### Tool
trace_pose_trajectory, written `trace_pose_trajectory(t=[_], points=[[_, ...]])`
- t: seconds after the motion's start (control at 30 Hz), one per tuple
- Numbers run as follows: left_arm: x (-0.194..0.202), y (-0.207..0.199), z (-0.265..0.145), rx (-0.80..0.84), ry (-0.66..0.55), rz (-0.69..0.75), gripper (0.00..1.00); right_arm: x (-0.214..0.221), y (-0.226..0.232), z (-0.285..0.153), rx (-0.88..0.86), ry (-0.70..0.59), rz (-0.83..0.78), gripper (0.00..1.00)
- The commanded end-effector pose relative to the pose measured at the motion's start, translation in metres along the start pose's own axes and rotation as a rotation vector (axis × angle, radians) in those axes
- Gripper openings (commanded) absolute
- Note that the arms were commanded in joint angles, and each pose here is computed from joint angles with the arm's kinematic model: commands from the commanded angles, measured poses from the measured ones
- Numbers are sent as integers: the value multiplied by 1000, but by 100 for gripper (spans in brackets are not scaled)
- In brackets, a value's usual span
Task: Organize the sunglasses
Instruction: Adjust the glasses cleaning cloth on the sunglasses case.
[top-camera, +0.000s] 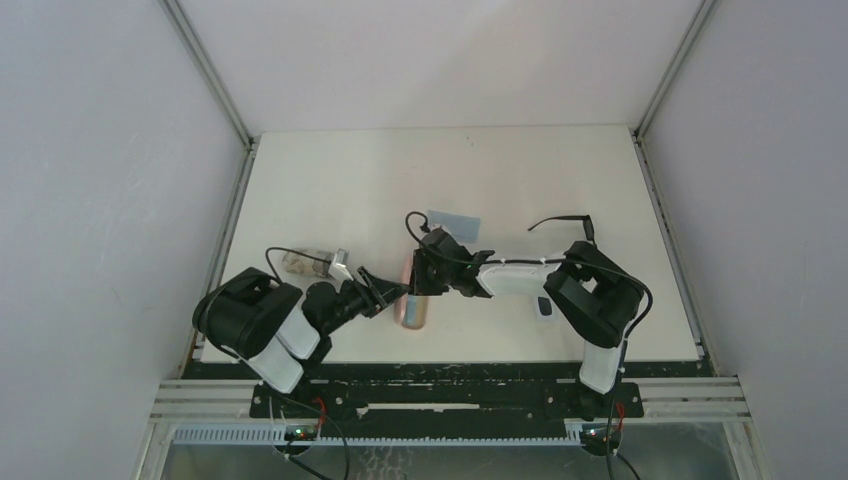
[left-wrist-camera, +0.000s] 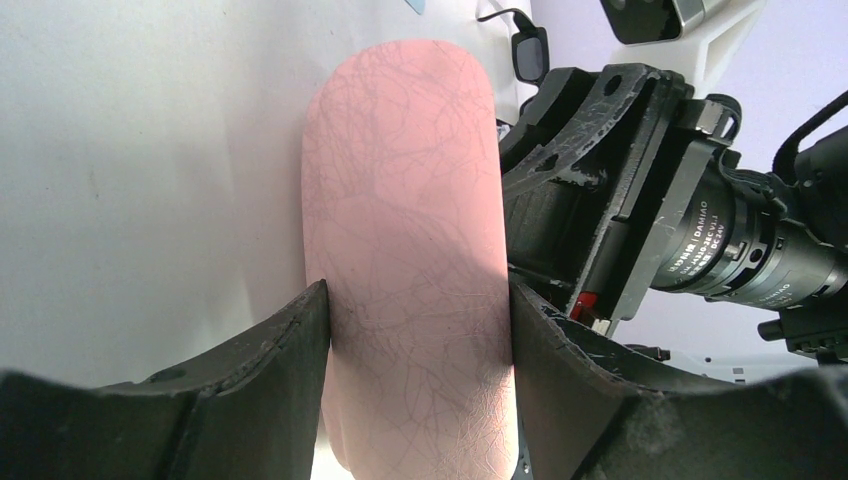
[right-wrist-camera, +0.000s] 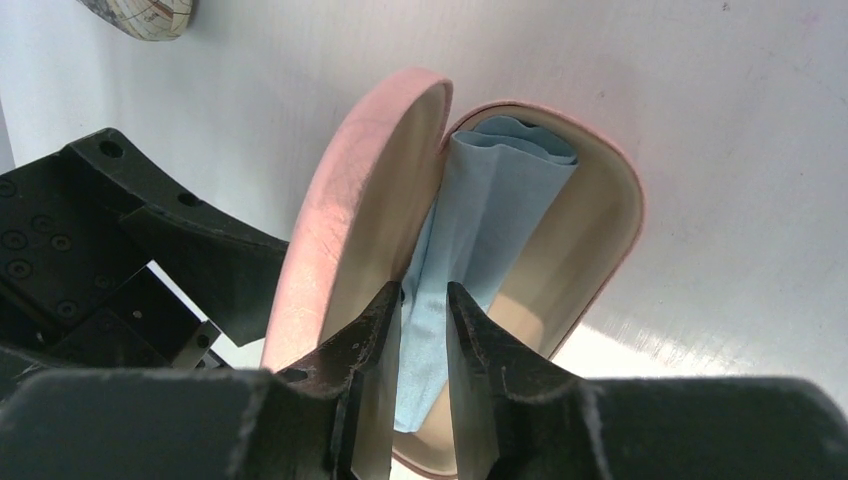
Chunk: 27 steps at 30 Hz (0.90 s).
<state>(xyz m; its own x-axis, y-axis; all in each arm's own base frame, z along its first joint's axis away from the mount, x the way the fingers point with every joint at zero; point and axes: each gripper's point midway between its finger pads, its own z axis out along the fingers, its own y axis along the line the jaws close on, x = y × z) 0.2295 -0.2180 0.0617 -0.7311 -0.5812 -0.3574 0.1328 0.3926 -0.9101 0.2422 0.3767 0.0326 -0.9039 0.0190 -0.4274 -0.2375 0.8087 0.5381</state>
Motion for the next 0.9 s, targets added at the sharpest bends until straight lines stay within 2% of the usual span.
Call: trace_pose_trajectory(t=[0.0, 0.23, 0.5, 0.63, 0.7, 0.87], points=[[-9, -21, 3, 81, -32, 22, 34, -14, 14, 5, -37, -28, -10, 23], [-10, -22, 3, 85, -34, 23, 34, -12, 8, 8, -17, -17, -5, 22], [-10, -22, 3, 84, -34, 20, 33, -15, 12, 5, -30, -29, -10, 7], [-10, -22, 3, 83, -33, 21, 32, -18, 14, 1, -30, -40, -17, 4], [-10, -22, 3, 84, -32, 20, 32, -19, 15, -2, -37, -45, -21, 6], [-9, -21, 3, 82, -31, 20, 32, -23, 23, -11, -76, -70, -28, 18]])
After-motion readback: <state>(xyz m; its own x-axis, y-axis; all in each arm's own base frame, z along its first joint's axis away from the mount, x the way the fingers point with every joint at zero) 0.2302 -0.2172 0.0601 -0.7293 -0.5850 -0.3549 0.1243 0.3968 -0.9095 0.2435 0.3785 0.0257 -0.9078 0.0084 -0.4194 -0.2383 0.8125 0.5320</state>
